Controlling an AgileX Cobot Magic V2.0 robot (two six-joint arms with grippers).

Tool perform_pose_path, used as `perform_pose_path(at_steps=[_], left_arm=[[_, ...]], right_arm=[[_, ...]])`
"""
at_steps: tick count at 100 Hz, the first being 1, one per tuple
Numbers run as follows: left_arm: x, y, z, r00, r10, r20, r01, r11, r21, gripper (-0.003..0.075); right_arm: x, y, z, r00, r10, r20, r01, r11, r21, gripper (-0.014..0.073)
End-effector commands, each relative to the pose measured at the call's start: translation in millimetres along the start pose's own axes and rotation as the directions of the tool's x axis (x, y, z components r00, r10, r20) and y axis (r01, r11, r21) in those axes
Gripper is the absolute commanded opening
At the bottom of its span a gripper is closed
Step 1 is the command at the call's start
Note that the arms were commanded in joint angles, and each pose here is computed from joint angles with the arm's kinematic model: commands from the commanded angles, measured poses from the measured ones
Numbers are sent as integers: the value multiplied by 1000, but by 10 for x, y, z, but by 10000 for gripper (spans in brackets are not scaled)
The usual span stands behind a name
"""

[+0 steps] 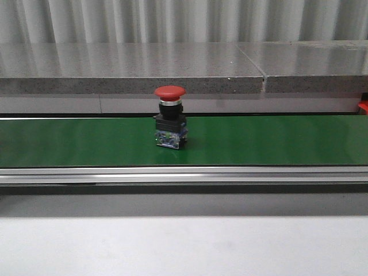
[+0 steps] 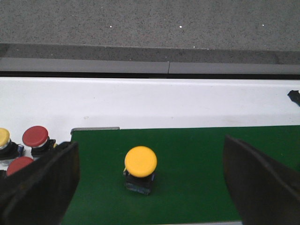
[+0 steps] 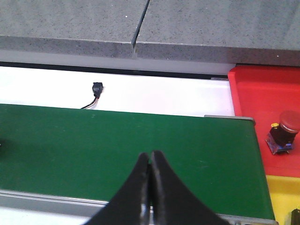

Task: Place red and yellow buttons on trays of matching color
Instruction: 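Place the yellow button on the belt and open the left gripper, then lower the right gripper onto the red button and grasp it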

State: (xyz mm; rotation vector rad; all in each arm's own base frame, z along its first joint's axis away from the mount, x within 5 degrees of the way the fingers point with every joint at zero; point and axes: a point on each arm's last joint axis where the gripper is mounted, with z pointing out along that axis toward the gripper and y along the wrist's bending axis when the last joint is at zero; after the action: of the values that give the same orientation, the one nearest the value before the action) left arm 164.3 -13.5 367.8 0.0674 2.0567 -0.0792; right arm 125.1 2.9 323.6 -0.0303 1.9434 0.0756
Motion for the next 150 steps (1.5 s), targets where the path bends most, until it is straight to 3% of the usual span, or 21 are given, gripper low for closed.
perform_pose_path(at_steps=[1, 12, 22, 53, 90, 97, 112, 119, 127, 150], left_arm=[[51, -22, -185, 995, -10, 99, 8, 1000, 17, 605], [324, -23, -314, 994, -19, 110, 16, 1000, 24, 572], [546, -29, -396, 992, -35, 119, 31, 999, 36, 486], [956, -32, -525, 987, -50, 155, 42, 998, 50, -22], [968, -32, -530, 987, -49, 153, 42, 998, 51, -21], [968, -32, -530, 987, -49, 153, 42, 998, 51, -21], [968, -32, -530, 987, -49, 153, 42, 998, 51, -21], [968, -32, -530, 987, -49, 153, 42, 998, 51, -21], [968, -32, -530, 987, -49, 153, 42, 998, 51, -21], [968, -32, -530, 987, -49, 153, 42, 998, 51, -21]], right_arm=[[-134, -8, -39, 996, -7, 89, 6, 1000, 15, -68], [-134, -8, -39, 996, -7, 89, 6, 1000, 15, -68], [-134, -8, -39, 996, -7, 89, 6, 1000, 15, -68], [-134, -8, -39, 996, -7, 89, 6, 1000, 15, -68], [-116, 2, -37, 998, 1, 70, -2, 1000, 4, -37], [-90, 22, -36, 999, 26, 40, -25, 1000, -19, 49], [-49, 60, -37, 998, 69, -8, -70, 996, -60, 405], [-47, 80, -38, 995, 101, -15, -102, 991, -81, 528], [-35, 114, -41, 993, 114, -32, -117, 987, -112, 582], [-67, 236, 104, 995, -46, -91, 25, 975, -221, 582]])
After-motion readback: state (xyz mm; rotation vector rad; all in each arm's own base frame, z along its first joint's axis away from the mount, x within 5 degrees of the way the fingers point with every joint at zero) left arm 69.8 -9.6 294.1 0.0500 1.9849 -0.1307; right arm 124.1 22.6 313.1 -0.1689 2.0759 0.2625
